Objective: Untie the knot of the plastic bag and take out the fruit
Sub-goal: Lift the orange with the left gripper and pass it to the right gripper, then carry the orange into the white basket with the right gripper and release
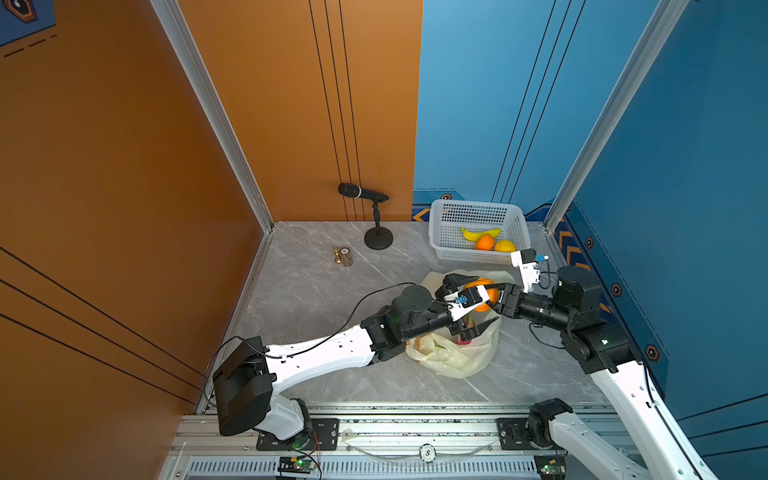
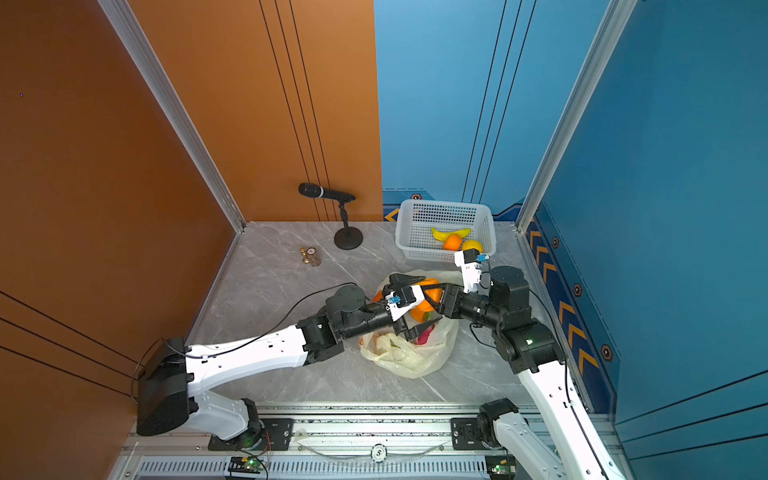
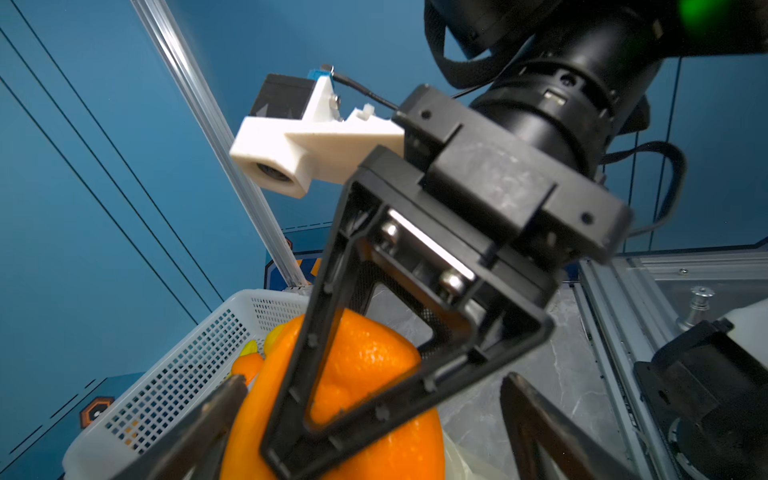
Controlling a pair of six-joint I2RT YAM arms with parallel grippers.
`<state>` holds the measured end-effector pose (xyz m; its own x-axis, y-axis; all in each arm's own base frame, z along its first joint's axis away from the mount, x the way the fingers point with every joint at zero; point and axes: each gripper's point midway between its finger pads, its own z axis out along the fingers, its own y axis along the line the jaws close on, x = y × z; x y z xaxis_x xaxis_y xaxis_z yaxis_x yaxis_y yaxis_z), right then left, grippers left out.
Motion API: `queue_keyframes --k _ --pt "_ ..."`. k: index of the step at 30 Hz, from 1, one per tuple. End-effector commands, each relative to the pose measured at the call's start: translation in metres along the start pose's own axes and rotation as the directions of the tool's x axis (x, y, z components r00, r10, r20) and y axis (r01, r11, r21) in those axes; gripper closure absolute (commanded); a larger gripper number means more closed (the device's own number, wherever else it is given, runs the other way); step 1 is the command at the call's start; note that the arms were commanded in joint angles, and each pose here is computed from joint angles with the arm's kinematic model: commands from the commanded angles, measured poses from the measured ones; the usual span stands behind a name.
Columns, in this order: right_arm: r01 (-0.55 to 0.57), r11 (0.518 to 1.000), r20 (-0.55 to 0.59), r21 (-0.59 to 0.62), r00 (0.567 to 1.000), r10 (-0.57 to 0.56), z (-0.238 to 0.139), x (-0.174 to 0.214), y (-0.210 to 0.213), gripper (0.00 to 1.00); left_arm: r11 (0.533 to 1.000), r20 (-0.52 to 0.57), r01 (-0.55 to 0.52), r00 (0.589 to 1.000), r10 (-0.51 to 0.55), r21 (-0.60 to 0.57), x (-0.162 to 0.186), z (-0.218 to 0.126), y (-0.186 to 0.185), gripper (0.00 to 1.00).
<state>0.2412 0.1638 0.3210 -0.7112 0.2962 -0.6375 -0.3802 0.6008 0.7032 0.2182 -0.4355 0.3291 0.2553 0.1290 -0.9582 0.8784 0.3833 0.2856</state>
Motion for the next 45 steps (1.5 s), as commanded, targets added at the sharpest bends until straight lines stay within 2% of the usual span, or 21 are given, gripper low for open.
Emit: queue_keyframes --k 1,8,11,17,22,28,34,41,45 --pt "0.067 0.998 0.143 0.002 0.987 -0.067 -0.001 -0.044 0.011 0.71 0.994 -0.029 0.033 0.999 -0.036 -0.106 -0.004 -0.012 0.027 0.02" --pt "0.071 0.997 0.285 0.030 0.955 -0.077 0.015 -0.110 0.007 0.71 0.979 -0.058 0.140 0.987 -0.149 -0.147 0.010 -0.018 0.061 0.01" --pt "0.068 0.994 0.315 0.086 0.945 -0.092 0.026 -0.138 -0.006 0.70 0.975 -0.080 0.167 0.980 -0.181 -0.149 0.014 -0.019 0.065 0.00" --pt "-0.015 0.969 0.346 0.248 0.935 -0.074 0.052 -0.192 -0.068 0.70 0.961 -0.183 0.217 0.951 -0.248 -0.172 0.016 -0.021 0.073 0.01" --pt "-0.078 0.921 0.342 0.381 0.938 -0.062 0.082 -0.228 -0.140 0.70 0.952 -0.243 0.250 0.927 -0.287 -0.175 0.022 -0.023 0.073 0.02" --pt "-0.149 0.855 0.324 0.497 0.946 -0.023 0.116 -0.241 -0.235 0.71 0.957 -0.287 0.252 0.915 -0.284 -0.143 0.034 -0.025 0.062 0.03" --pt "-0.174 0.746 0.274 0.643 0.962 -0.013 0.143 -0.239 -0.327 0.71 0.951 -0.330 0.247 0.896 -0.297 -0.186 0.049 -0.030 0.060 0.02" --pt "-0.192 0.635 0.245 0.749 0.969 0.004 0.154 -0.237 -0.396 0.71 0.950 -0.351 0.233 0.889 -0.295 -0.210 0.053 -0.034 0.058 0.03" --pt "-0.192 0.598 0.228 0.778 0.974 0.016 0.160 -0.232 -0.423 0.71 0.948 -0.353 0.234 0.887 -0.298 -0.215 0.053 -0.038 0.055 0.03"
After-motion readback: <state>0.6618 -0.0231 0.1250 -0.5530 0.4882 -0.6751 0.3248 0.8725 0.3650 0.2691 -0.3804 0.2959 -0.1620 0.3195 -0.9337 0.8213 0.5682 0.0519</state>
